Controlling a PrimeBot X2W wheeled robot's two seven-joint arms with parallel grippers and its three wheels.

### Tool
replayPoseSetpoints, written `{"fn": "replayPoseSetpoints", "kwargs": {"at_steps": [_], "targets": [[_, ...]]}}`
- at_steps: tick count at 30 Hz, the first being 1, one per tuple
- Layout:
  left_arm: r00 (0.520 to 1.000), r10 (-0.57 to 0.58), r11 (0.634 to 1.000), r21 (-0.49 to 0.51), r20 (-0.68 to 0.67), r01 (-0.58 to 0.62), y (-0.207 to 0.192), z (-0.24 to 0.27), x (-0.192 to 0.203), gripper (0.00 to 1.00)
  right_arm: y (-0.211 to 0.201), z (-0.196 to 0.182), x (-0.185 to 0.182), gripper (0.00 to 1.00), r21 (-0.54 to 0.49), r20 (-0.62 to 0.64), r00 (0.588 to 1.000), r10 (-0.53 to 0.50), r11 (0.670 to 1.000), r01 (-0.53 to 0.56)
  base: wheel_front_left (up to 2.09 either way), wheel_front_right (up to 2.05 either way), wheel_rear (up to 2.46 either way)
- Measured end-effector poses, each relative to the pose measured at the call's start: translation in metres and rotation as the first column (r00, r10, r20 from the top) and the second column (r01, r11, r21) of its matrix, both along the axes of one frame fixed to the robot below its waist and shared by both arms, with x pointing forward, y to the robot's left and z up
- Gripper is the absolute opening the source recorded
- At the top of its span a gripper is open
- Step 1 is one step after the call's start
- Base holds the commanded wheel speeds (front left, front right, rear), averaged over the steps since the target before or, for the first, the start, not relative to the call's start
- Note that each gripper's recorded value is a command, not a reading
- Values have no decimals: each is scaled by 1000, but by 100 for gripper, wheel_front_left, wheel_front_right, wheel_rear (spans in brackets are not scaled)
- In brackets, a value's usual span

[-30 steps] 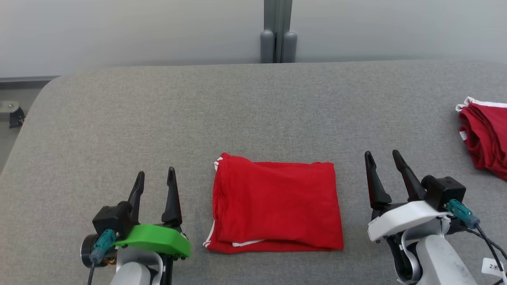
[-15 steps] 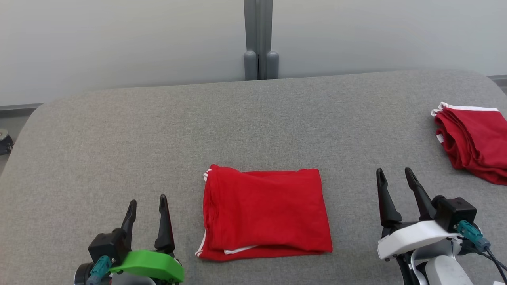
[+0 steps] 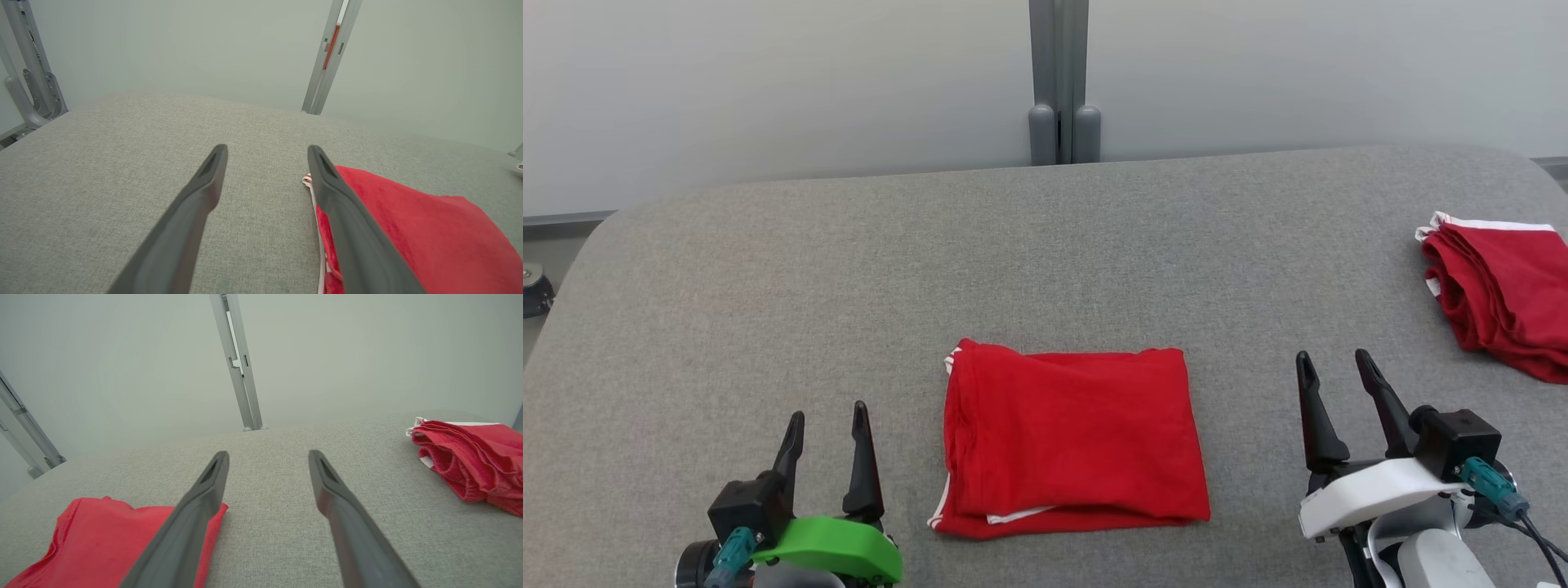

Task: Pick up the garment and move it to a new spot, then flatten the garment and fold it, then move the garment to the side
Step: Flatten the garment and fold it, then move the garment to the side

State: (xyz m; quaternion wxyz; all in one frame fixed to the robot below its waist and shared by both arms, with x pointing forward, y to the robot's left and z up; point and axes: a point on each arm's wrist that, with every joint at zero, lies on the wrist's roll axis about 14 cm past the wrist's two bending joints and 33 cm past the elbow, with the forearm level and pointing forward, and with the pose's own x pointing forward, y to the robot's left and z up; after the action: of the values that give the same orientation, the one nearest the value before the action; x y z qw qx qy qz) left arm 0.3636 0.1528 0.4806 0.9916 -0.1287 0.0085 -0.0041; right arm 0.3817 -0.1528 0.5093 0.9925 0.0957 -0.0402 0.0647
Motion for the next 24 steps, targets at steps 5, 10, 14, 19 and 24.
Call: {"fn": "replayPoseSetpoints", "kwargs": {"at_steps": [5, 10, 14, 19, 24], "targets": [[1000, 1, 1000, 2, -2, -1, 1, -1, -1, 100, 1, -1, 0, 100, -3, -4, 1000, 4, 1000, -4, 0, 0, 0], [1000, 6, 1000, 7, -5, -6, 3, -2, -2, 100, 5, -10, 0, 100, -14, -41, 999, 17, 1000, -18, 0, 0, 0], [1000, 15, 1000, 14, -16, -14, 6, -6, -3, 100, 17, -36, 1, 100, -15, -159, 985, 59, 998, -62, 0, 0, 0], [998, 47, 999, 22, -36, -47, 16, -12, -3, 100, 36, -66, 11, 100, 26, -305, 945, 118, 993, -115, 0, 0, 0], [994, 95, 995, 30, -52, -94, 32, -17, -5, 100, 60, -90, 19, 100, 57, -420, 887, 191, 981, -185, 0, 0, 0]]}}
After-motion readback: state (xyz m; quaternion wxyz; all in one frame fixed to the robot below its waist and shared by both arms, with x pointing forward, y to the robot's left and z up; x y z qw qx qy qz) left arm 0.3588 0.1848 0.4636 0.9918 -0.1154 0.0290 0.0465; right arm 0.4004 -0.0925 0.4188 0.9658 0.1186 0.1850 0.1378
